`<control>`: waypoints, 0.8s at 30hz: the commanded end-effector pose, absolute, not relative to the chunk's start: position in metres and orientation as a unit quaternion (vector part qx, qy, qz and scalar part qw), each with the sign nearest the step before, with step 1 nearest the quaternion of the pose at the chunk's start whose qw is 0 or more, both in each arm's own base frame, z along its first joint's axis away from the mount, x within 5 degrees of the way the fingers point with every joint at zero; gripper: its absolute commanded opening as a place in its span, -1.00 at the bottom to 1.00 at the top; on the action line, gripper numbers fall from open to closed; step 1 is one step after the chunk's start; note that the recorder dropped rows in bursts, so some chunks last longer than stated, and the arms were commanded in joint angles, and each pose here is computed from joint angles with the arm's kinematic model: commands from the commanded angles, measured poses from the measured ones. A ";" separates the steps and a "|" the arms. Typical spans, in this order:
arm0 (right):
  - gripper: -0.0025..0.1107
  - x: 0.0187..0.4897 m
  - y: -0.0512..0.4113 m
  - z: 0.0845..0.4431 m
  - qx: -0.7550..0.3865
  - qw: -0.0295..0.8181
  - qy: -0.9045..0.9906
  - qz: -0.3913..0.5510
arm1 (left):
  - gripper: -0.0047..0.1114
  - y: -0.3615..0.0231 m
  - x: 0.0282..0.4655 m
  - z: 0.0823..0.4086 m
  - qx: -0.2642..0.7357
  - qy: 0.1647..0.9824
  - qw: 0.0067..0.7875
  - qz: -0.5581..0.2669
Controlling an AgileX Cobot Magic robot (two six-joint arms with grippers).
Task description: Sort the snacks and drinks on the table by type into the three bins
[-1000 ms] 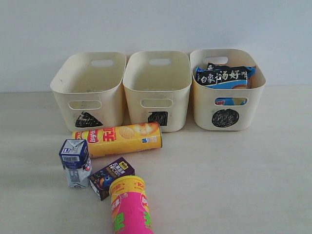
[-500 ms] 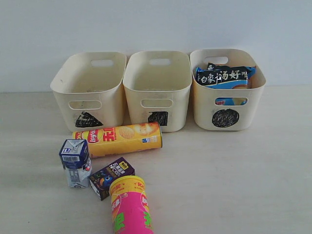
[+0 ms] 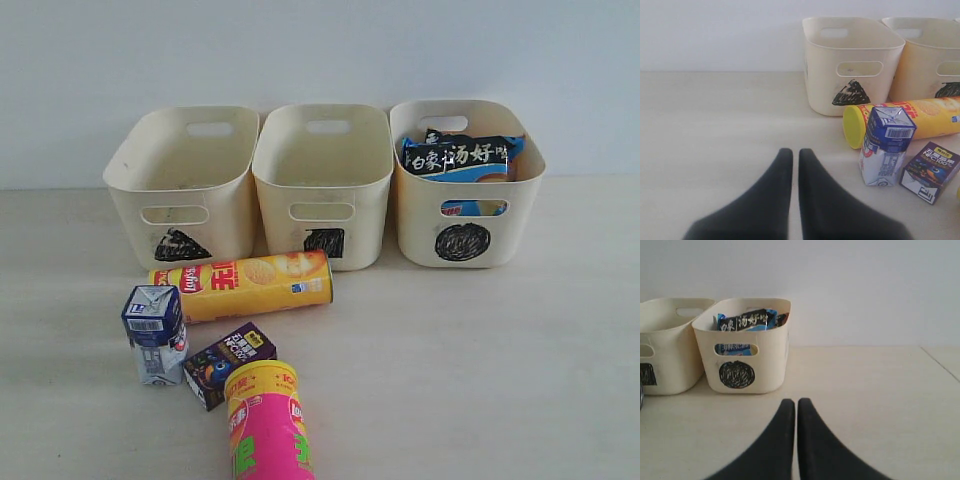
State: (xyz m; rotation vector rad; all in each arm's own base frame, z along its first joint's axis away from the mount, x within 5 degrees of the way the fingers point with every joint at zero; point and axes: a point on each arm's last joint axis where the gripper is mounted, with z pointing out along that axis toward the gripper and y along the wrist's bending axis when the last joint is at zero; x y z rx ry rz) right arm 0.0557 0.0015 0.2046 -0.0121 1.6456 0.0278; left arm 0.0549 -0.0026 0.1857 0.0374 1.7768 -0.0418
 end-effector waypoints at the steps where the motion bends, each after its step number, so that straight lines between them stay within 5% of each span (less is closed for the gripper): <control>1: -0.96 0.056 0.001 0.197 0.001 0.673 0.739 0.017 | -0.84 -0.003 0.055 0.188 0.011 0.773 0.634 -0.022; 24: -0.96 0.054 0.000 0.184 -0.020 0.617 0.786 -0.010 | -0.84 -0.003 0.055 0.188 0.011 0.773 0.634 -0.022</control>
